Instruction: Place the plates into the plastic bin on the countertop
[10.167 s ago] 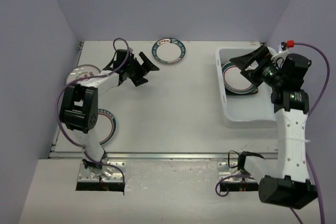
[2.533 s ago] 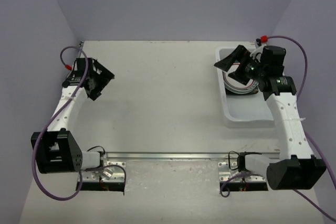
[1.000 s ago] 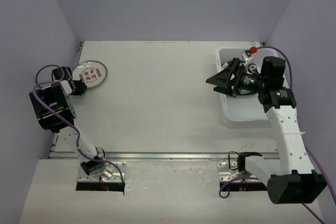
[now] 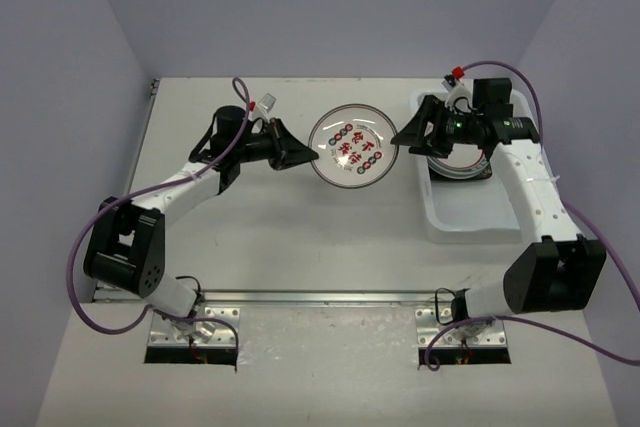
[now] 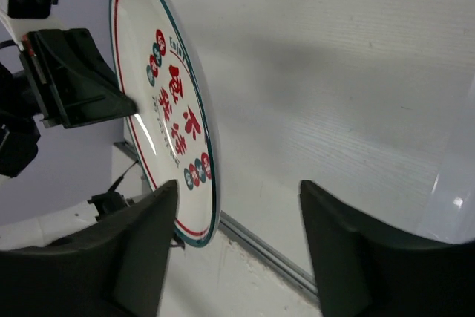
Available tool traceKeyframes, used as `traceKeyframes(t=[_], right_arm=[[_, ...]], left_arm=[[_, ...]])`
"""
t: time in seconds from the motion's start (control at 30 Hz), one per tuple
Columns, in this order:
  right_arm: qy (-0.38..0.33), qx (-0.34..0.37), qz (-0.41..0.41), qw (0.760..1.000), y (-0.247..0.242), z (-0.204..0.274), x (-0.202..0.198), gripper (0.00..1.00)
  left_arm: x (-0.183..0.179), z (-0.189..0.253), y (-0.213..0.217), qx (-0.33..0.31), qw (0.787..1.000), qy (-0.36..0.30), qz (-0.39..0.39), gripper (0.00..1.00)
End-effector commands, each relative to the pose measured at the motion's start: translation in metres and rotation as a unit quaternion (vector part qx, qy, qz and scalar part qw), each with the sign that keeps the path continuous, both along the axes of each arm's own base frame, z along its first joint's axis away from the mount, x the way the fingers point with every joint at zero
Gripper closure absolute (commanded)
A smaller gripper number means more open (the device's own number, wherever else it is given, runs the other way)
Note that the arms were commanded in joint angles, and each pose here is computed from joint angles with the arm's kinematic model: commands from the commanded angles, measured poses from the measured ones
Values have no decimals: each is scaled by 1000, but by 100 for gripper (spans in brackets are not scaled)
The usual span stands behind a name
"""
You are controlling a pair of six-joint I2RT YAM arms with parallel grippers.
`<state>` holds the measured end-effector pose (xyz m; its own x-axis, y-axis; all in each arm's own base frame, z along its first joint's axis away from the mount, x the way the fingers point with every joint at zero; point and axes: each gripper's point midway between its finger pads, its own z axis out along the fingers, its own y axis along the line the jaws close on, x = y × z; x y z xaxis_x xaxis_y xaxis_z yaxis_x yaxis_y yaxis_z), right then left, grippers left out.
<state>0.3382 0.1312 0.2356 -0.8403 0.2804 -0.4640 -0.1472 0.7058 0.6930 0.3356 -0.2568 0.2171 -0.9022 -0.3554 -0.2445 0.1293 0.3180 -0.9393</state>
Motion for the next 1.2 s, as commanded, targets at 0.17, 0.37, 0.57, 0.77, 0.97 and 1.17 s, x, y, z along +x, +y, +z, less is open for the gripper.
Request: traceKeyframes(t=[0.17,0.37,0.57,0.77,0.97,1.17], right_arm=[[-29,81,44,995,24,14,-11,54],[-30,87,11,996,20,10,-4,99],[38,119,-243,962,-75,-12,9,100],[42,80,-434,896,-162,-35,-3,100],[50,82,-576,812,-240,-60,3,100],[59,117,-600,789,-253,-88,35,99]], left_arm=[[-13,70,-16,-54,995,-65,-54,100],[-15,79,-20,-56,993,-74,-67,78],[22,63,21,151,984,-77,56,0],[19,58,61,235,963,-81,105,0],[-9,34,70,260,960,-74,73,0],[-23,22,69,256,963,-68,52,0]])
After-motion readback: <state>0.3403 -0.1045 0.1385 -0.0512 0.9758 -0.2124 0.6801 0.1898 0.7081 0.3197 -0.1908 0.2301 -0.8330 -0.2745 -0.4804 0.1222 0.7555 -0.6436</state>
